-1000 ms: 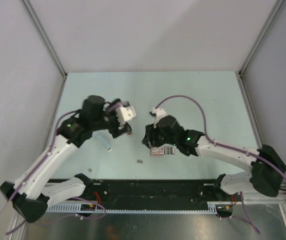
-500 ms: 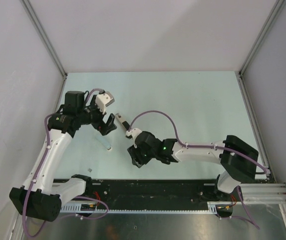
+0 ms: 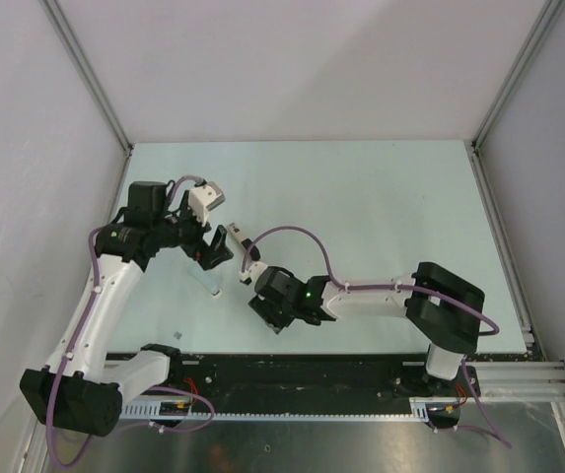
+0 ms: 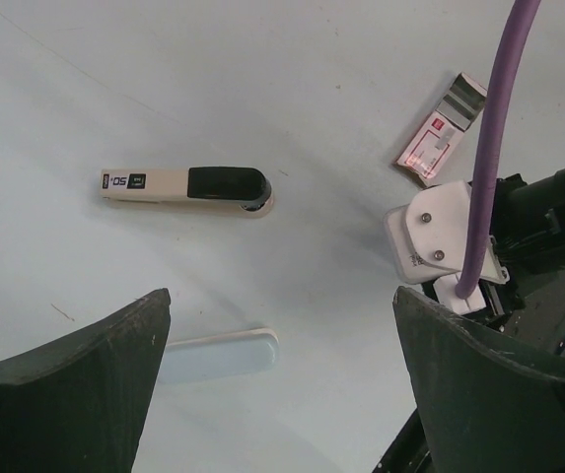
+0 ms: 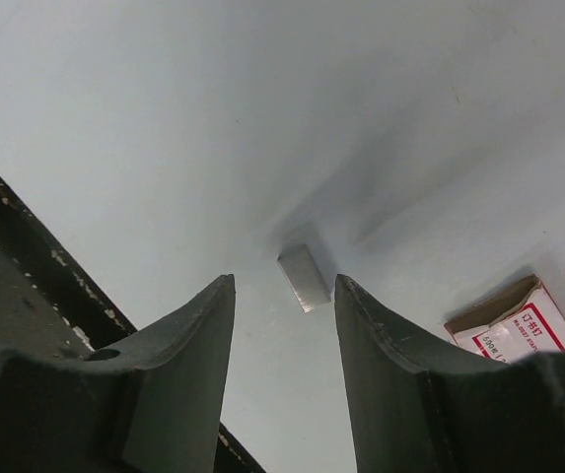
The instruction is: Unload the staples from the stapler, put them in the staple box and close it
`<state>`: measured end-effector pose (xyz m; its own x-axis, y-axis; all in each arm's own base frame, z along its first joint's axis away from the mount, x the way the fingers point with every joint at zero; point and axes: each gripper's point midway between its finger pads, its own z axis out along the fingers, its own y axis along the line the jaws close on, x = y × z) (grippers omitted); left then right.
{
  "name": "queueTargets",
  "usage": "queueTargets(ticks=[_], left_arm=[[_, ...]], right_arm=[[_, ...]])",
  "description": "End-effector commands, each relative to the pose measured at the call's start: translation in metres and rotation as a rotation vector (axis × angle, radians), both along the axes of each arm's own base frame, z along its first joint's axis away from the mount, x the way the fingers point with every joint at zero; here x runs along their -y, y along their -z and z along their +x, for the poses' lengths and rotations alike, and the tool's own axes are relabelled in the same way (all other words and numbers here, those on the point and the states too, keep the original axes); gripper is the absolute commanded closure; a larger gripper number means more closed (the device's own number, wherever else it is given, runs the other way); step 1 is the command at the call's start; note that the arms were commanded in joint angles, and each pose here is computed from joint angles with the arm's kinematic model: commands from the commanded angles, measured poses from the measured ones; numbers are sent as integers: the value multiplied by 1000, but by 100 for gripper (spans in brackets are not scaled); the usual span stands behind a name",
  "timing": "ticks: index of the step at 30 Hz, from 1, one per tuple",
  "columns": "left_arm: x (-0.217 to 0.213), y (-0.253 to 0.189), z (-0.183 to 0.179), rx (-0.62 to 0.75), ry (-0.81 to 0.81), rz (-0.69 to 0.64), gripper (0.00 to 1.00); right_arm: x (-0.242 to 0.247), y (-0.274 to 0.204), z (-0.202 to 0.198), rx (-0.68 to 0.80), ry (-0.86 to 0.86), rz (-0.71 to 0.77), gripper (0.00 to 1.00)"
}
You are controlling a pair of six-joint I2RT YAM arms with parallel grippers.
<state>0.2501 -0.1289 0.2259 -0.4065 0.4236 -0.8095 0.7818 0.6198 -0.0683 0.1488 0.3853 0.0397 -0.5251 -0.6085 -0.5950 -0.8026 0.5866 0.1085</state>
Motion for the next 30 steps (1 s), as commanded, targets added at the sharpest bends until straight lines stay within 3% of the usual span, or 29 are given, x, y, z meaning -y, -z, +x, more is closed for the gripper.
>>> queueTargets(ticks=[1, 22, 30], left_arm=[[4, 0, -5, -30, 6, -43, 1], [3, 6, -9, -39, 6, -36, 1], [3, 8, -11, -42, 12, -40, 1]], right_arm=[[-6, -7, 8, 54, -9, -9, 51], [-2, 13, 4, 27, -22, -59, 70], [-3, 12, 5, 30, -17, -55, 85]])
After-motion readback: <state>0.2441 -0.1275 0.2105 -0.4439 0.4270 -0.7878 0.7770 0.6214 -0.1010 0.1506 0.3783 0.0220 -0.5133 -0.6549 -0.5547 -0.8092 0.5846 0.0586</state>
